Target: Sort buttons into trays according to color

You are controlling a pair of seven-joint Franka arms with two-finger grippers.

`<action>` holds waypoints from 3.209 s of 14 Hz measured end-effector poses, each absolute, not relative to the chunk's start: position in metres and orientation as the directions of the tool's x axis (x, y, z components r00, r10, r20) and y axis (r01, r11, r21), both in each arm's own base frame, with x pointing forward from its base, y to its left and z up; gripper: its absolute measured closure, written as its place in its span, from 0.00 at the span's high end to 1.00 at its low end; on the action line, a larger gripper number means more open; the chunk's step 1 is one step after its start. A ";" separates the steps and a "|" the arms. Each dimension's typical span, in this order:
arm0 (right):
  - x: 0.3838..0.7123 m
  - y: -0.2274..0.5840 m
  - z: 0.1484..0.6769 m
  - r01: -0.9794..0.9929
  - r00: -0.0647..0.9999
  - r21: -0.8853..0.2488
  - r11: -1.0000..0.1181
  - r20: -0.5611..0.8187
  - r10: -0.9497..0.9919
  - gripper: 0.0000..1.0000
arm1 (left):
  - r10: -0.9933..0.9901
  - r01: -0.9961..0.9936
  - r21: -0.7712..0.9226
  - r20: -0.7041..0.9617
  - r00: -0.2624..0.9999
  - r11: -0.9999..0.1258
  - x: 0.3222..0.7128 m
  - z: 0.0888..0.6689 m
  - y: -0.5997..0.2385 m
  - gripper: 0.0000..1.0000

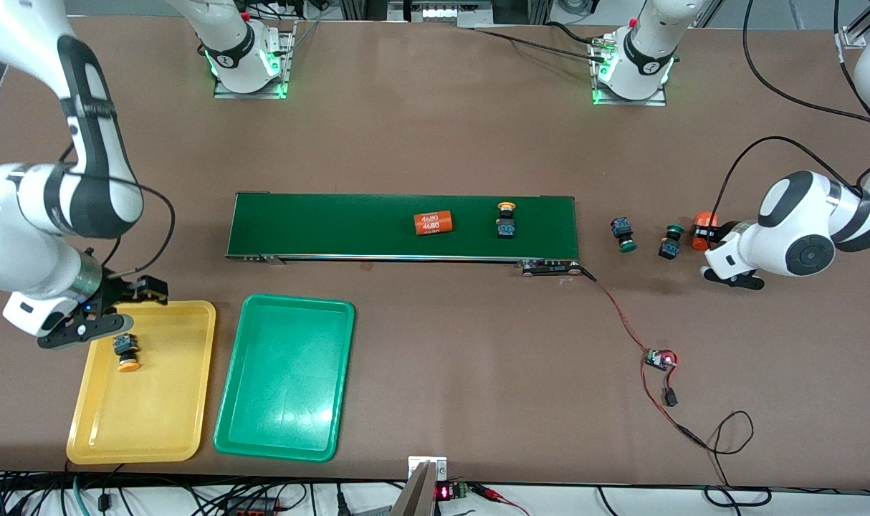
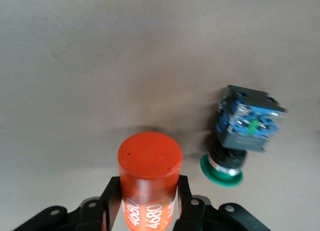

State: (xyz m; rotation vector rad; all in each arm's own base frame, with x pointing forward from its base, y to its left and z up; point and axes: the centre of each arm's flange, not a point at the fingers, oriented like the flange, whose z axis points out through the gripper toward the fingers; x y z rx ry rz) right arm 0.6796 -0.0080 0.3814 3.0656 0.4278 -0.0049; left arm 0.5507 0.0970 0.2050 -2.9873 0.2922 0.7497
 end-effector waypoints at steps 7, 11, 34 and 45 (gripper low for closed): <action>0.603 0.026 0.513 0.277 0.955 0.010 -0.961 -0.117 0.274 1.00 | -0.120 -0.135 -0.005 -0.414 0.902 -0.991 0.595 0.313 -0.074 0.50; 0.558 0.060 0.526 0.212 0.970 0.013 -0.977 -0.124 0.209 1.00 | -0.059 -0.089 -0.063 -0.380 0.923 -0.994 0.580 0.313 -0.200 0.50; 0.523 0.244 0.475 0.024 0.998 -0.061 -0.998 -0.051 0.027 1.00 | -0.885 -0.918 0.195 -0.391 0.251 -0.346 0.532 0.258 -0.322 0.61; 0.504 0.322 0.419 -0.029 0.999 -0.105 -0.994 -0.034 -0.025 1.00 | -0.422 -0.505 -0.098 -0.428 0.799 -0.857 0.580 0.291 -0.258 1.00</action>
